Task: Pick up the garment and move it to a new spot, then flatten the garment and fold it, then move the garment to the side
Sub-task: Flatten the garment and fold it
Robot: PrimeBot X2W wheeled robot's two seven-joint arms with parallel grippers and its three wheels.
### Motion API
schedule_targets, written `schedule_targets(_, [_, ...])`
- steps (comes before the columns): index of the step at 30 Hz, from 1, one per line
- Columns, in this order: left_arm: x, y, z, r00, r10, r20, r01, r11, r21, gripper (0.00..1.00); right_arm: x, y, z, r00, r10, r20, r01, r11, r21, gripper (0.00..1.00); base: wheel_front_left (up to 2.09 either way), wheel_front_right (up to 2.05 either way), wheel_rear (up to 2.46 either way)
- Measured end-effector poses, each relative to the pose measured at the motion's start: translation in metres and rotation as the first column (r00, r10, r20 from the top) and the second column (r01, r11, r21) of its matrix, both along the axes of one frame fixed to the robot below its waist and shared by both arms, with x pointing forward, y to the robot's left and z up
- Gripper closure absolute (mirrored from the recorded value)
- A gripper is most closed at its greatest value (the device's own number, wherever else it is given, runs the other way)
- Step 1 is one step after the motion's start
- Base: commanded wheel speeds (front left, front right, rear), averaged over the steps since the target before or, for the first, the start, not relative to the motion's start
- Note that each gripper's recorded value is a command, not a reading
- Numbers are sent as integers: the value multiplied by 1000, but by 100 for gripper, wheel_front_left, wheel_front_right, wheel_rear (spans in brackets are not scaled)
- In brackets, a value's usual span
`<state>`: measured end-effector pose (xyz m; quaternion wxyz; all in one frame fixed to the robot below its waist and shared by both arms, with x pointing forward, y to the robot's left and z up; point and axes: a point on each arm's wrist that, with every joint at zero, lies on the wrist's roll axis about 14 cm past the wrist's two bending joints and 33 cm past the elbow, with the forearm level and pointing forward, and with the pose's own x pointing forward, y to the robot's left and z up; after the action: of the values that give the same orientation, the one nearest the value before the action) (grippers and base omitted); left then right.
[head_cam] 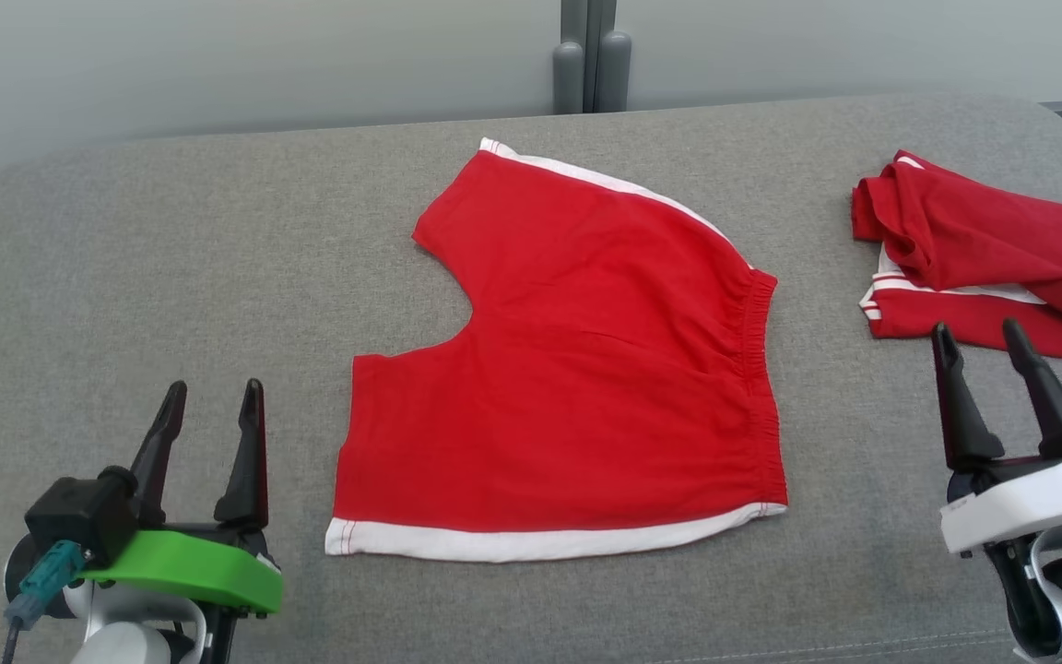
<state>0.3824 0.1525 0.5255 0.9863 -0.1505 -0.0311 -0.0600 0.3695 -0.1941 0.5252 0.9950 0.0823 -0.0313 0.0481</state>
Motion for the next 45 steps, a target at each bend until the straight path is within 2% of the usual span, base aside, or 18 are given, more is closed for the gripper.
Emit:
schedule_targets(6, [-13,-12,-30,995,-36,-98,37,999,8,0,-16,18,-33,993,63,-102,-60,998,27,0,0,0,0])
schedule_targets(13, [-27,-33,-65,966,-113,-232,116,993,0,0,-33,40,-64,968,150,-200,-139,988,71,0,0,0,0])
schedule_targets(25, [-43,-50,-101,913,-173,-369,178,984,-20,0,-59,77,-114,878,286,-384,-243,957,158,0,0,0,0])
schedule_targets(36, [-43,-58,-117,871,-214,-442,233,972,-12,0,-48,86,-127,850,311,-424,-265,950,166,0,0,0,0])
schedule_targets(45, [-50,-60,-135,828,-232,-511,265,964,-9,0,-53,107,-140,798,375,-471,-317,927,202,0,0,0,0])
